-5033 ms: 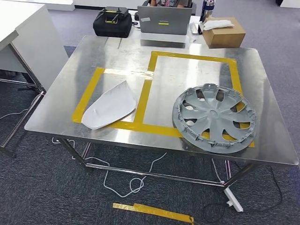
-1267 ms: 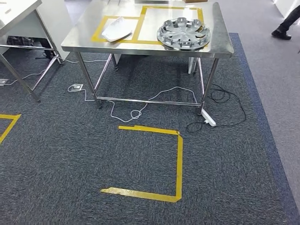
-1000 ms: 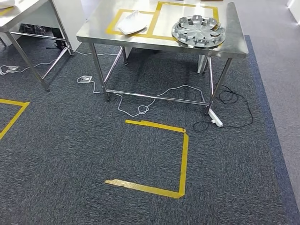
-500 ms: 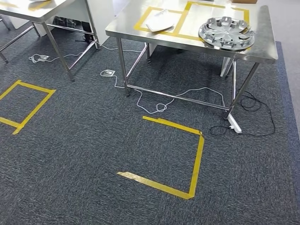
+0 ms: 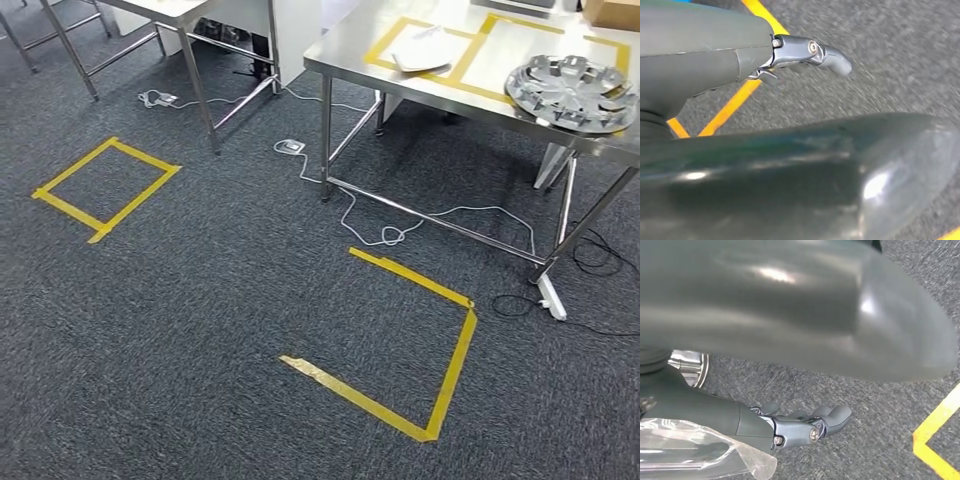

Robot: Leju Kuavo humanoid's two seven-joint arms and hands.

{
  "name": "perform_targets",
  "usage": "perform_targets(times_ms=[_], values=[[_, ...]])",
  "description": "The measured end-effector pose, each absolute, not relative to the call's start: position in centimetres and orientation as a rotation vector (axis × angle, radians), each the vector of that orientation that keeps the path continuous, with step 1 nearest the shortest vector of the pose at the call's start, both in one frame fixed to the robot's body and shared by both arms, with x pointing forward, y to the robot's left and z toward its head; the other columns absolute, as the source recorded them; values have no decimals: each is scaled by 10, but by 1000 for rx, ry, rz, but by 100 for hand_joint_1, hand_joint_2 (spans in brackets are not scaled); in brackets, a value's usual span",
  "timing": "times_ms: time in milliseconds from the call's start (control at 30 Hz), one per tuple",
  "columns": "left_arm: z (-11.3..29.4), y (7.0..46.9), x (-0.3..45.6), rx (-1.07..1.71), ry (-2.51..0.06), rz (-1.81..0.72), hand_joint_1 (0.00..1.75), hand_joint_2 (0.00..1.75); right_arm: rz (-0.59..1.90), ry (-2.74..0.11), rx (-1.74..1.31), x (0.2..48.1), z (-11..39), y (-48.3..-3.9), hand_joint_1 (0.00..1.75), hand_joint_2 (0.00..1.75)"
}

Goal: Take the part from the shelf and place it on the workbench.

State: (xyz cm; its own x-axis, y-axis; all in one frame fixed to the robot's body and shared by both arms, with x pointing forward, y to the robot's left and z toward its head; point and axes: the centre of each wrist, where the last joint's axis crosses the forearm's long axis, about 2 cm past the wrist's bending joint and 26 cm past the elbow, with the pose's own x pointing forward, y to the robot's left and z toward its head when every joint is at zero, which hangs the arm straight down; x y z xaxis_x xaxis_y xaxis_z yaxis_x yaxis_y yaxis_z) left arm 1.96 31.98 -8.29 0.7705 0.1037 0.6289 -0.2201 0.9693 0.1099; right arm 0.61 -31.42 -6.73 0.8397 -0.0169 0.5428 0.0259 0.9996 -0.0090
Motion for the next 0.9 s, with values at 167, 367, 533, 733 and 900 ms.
perform_targets(times_ms=[167, 367, 533, 733, 900], values=[[-83, 306, 17, 168, -643, 189, 0, 0, -32, -559, 0, 1, -67, -317, 0, 0], [-84, 298, 17, 152, -639, 192, 0, 0, -33, -535, 11, -4, -66, -319, 0, 0], [-83, 294, 20, 134, -653, 178, 0, 0, -25, -517, 11, -7, -60, -325, 0, 0], [-83, 289, 23, 94, -667, 162, 0, 0, -20, -502, 4, -13, -49, -333, 0, 0], [-81, 289, 18, 97, -674, 140, 0, 0, -14, -509, 9, -12, -44, -334, 0, 0]])
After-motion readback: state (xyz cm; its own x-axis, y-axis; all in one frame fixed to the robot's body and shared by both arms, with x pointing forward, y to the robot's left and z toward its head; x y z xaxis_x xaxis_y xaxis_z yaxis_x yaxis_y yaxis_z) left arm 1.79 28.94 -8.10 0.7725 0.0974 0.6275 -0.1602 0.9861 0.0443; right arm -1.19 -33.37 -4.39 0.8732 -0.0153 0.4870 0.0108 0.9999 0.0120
